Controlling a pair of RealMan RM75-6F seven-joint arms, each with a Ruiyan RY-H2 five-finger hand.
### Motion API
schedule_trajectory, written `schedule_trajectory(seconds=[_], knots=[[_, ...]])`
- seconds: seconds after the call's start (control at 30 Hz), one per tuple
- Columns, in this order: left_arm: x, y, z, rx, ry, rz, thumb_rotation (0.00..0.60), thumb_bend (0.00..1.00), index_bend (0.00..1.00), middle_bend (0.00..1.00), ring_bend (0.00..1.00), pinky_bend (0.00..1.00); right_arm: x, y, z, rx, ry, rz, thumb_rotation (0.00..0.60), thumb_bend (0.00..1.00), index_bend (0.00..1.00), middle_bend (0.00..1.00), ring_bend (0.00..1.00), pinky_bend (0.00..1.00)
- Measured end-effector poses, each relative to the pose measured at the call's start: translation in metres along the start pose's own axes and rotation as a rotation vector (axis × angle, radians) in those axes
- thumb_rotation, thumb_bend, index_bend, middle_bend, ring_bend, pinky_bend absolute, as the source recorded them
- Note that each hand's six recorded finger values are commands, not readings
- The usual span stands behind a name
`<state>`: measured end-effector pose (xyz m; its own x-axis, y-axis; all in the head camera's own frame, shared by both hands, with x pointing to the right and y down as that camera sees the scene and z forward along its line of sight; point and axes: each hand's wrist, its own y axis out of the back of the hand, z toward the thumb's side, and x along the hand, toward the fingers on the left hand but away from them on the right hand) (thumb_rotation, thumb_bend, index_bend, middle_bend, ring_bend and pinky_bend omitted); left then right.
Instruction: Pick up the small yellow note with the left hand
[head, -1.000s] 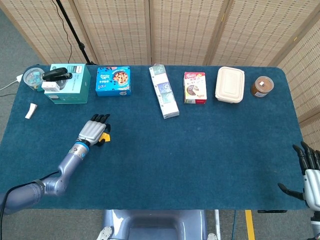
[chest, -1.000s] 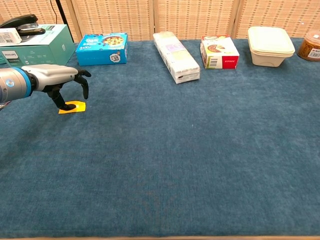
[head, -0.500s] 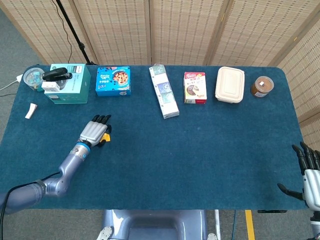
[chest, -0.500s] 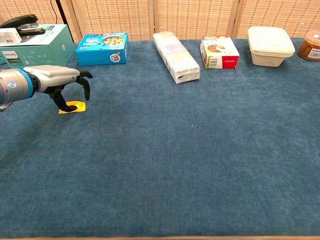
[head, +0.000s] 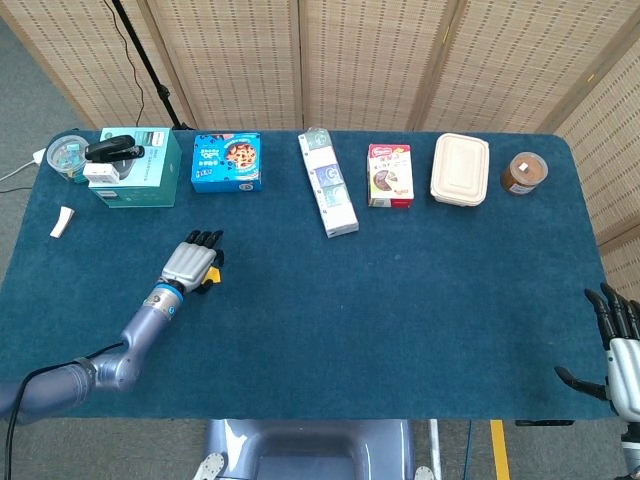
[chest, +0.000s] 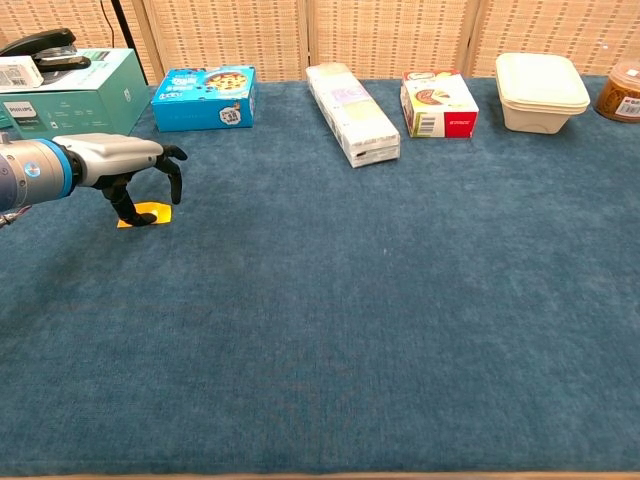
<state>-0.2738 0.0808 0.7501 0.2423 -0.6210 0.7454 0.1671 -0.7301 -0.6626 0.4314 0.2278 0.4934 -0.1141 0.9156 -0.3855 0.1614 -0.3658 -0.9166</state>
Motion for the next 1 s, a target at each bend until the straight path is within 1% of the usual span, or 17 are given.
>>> schedule_trajectory(seconds=[0.2,0.67,1.0], knots=[[-0.0026,0.0009,-0.0019,0.003,0.004,-0.004,0.6,0.37,0.47,0.0,0.0,0.0,-0.0003,-0.0006,0.0009,-0.001,0.003,0.002,0.6,0.0,0.0,0.0,0.0,0.0],[-0.005,-0.0015,-0.0091,0.0,0.015,-0.013,0.6,0.38,0.49,0.0,0.0,0.0,-0.0008,-0.002,0.0013,-0.002,0.003,0.009,0.6,0.0,0.0,0.0,0.0,0.0],[-0.0011,0.0015,-0.0043,0.0,0.011,-0.005,0.6,0.39,0.5,0.0,0.0,0.0,-0.001,-0.0021,0.0009,-0.004,0.002,0.012,0.6,0.0,0.0,0.0,0.0,0.0]])
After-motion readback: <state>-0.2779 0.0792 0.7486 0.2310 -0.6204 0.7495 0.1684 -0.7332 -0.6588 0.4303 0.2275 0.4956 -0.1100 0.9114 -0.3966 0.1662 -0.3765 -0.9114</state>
